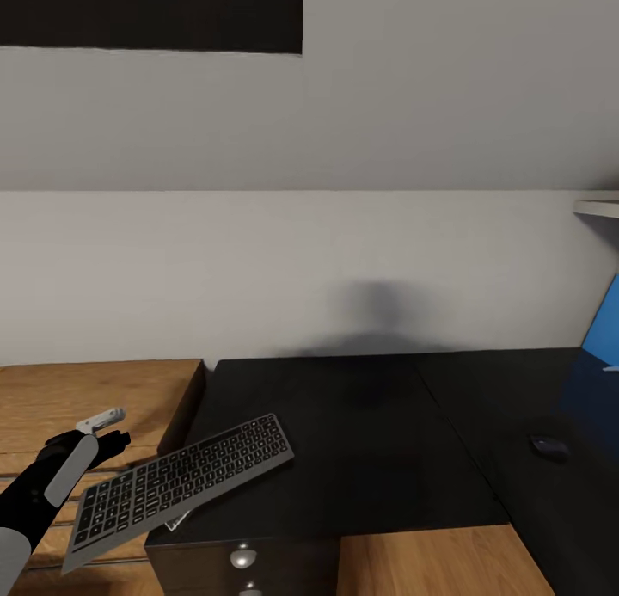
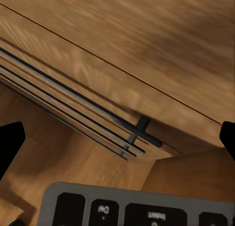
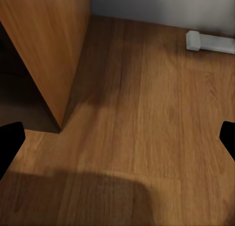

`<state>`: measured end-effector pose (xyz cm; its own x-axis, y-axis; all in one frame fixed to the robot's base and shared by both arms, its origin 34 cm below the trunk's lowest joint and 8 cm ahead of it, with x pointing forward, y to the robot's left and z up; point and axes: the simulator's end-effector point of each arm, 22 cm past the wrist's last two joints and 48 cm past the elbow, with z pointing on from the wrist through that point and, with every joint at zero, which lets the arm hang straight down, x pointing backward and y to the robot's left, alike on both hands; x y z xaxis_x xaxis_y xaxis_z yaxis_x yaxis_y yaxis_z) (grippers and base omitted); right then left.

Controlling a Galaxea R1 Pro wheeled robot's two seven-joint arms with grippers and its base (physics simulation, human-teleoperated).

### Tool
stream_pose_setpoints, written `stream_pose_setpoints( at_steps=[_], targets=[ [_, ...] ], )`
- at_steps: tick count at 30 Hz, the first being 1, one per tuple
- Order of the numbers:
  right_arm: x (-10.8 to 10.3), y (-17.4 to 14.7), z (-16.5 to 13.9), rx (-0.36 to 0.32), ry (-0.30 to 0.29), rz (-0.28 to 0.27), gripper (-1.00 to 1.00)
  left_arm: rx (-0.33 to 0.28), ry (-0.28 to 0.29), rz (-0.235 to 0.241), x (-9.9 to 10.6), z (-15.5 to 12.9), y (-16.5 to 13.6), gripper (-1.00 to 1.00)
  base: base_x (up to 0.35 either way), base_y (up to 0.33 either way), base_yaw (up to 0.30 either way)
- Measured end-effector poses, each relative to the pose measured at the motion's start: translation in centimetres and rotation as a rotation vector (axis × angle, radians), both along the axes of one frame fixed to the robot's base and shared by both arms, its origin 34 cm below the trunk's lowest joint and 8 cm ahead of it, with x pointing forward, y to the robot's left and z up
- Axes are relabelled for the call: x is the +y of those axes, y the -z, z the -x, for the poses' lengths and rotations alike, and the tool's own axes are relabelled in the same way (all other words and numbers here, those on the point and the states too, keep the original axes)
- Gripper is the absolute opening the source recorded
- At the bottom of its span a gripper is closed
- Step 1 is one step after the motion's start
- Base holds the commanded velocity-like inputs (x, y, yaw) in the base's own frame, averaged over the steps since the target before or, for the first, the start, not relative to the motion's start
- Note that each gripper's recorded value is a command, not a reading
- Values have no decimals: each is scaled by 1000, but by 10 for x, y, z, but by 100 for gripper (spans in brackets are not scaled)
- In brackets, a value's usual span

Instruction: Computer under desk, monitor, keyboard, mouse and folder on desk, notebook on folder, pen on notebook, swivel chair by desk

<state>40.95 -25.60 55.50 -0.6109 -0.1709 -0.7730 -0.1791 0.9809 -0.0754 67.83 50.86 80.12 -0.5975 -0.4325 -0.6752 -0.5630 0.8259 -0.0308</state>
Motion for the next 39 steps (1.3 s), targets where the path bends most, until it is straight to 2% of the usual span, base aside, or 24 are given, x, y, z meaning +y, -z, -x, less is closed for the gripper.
stream_pose_setpoints(
  at_steps=[39],
  targets=[
    [0, 60, 2, 2, 0, 0, 100, -3, 0, -2, 1, 2, 58, 100, 0, 0, 0]
  ],
)
